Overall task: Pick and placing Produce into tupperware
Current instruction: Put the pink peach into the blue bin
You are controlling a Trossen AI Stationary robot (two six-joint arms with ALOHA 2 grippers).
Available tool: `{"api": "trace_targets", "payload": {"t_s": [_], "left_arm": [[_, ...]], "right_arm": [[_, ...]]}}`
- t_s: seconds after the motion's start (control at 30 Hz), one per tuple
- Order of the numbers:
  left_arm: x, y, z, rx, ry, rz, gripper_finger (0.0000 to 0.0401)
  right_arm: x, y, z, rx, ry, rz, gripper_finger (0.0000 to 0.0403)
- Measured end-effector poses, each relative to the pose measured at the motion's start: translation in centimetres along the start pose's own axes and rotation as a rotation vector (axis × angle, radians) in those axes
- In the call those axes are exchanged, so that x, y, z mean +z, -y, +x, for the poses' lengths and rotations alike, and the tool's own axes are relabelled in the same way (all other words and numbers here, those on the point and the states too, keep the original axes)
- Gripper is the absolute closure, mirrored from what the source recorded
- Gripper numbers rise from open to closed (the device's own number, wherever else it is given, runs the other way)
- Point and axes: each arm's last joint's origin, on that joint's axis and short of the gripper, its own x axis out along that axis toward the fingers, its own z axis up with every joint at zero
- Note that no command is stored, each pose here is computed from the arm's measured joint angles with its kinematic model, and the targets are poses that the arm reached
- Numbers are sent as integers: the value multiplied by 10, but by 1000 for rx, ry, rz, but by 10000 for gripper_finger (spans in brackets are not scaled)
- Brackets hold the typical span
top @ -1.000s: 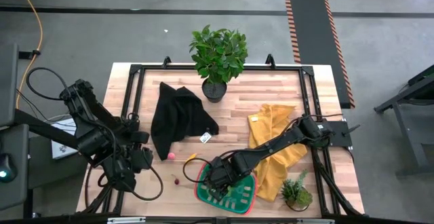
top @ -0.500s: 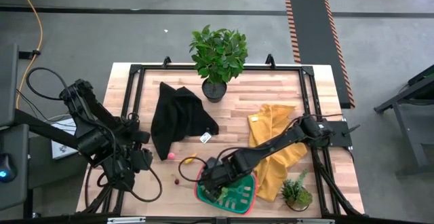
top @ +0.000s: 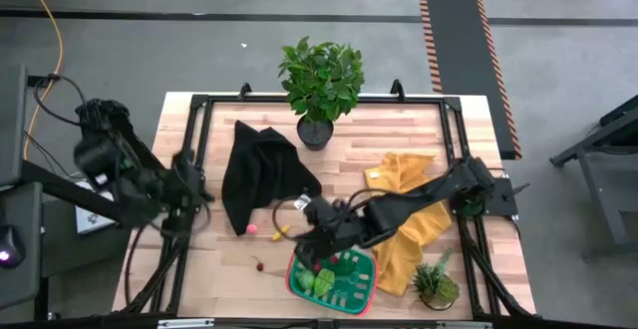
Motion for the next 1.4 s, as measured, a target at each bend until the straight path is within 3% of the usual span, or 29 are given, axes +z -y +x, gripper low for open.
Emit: {"api": "trace_targets", "payload": {"t_s": [0.17, 0.33, 0.67, 0.97, 1.17, 1.4], "left_arm": [[-6, -29, -17, 91, 134, -193, 396], [-14, -43, -18, 136, 242, -335, 396], [-72, -56, 37, 247, 139, -454, 396], [-112, -46, 90, 163, 5, -471, 396], [-124, -39, 104, 55, -134, -375, 396], [-123, -33, 106, -25, -173, -199, 396]], "right_arm": [[15, 3, -38, -67, 215, -27, 133], [18, 19, -70, -186, 253, -46, 133], [7, 47, -107, -411, 277, -32, 133], [5, 55, -110, -479, 273, -54, 133], [4, 57, -110, -503, 260, -73, 133], [3, 59, -111, -517, 249, -91, 133]]}}
